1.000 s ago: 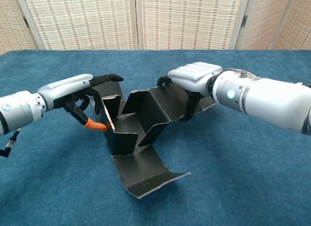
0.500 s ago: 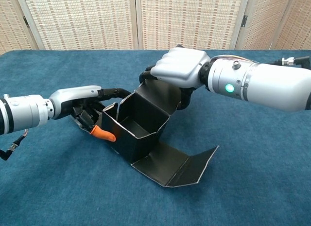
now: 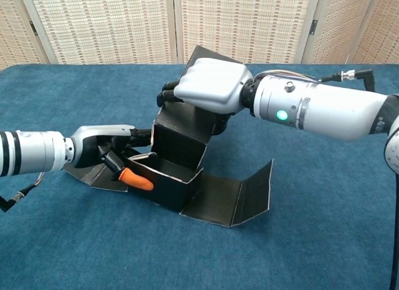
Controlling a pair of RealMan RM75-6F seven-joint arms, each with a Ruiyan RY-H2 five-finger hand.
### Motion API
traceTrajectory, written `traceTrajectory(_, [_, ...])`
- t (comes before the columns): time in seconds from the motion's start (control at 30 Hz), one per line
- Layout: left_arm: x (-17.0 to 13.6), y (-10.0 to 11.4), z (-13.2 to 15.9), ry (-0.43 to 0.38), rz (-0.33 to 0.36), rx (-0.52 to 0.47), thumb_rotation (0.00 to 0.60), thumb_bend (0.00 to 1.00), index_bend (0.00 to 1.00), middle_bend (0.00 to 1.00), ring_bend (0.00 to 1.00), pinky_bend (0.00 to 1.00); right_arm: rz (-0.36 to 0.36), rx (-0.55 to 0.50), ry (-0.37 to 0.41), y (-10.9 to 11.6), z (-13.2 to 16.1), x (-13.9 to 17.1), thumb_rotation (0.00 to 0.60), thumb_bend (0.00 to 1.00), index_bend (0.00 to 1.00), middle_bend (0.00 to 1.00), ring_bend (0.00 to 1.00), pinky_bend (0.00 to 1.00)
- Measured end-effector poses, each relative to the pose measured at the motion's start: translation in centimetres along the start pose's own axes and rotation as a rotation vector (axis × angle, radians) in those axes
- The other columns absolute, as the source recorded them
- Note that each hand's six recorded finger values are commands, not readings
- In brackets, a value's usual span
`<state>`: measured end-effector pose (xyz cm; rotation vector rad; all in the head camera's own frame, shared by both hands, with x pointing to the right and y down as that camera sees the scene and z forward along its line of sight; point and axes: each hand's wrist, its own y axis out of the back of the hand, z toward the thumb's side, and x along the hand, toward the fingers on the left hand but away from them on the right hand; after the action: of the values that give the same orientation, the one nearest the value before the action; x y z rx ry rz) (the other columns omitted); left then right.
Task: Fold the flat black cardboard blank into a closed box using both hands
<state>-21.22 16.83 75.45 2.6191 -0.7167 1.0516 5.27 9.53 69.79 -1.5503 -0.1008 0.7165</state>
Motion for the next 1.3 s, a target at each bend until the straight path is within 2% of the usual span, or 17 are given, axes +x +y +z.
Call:
traceTrajectory(0.07, [0.0,0.1,-0.2,-0.007,-0.003,-0.023,0.6,0.19,0.08,0.1,0.54,0.78,-0.008,-0.007,0.005,0.0,0.2,-0.1,0.6,0.21,0.28,0.25,0.79,1.0])
traceTrajectory(0.17, [0.0,0.2,-0.2,-0.033,0.004,-0.059,0.6,0.19,0.13,0.16,0.55,0.78,-0.008,-0.02,-0.004,0.0,0.1,-0.1,0.6,0.21,0.04,0.14,0.77,1.0])
traceTrajectory(0.2, [-0.1,0.2,-0.3,-0.042,0.007,-0.074,0.6,0.19,0.15,0.19,0.55,0.78,-0.007,-0.025,-0.006,0.0,0.1,-0.1,0.6,0.21,0.0,0.1,0.77,1.0])
traceTrajectory(0.43, [-0.6,0.1,-0.9,-0.056,0.019,-0.117,0.6,0.19,0.23,0.26,0.55,0.78,-0.006,-0.064,-0.033,0.3,-0.1,0.1,0.6,0.17,0.0,0.0,0.73,1.0])
traceTrajectory(0.7, [-1.0,0.3,-1.1,-0.057,0.037,-0.102,0.6,0.19,0.27,0.29,0.55,0.77,-0.008,-0.116,-0.094,0.5,-0.9,0.6,0.6,0.11,0.0,0.0,0.72,1.0])
traceTrajectory(0.9, [-1.7,1.1,-1.3,-0.053,0.072,-0.11,0.6,0.19,0.28,0.3,0.55,0.77,-0.036,-0.187,-0.126,1.2,-1.9,1.6,0.6,0.1,0.0,0.0,0.71,1.0])
traceTrajectory(1.13, [-3.2,2.8,-1.9,-0.04,0.108,-0.136,0.6,0.19,0.3,0.33,0.55,0.77,-0.144,-0.325,-0.183,3.5,-4.3,4.9,0.6,0.1,0.0,0.0,0.71,1.0])
traceTrajectory(1.3, [-4.4,4.1,-1.6,-0.058,0.15,-0.213,0.6,0.19,0.31,0.33,0.55,0.76,-0.23,-0.398,-0.231,4.7,-5.9,8.6,0.6,0.1,0.0,0.01,0.71,1.0])
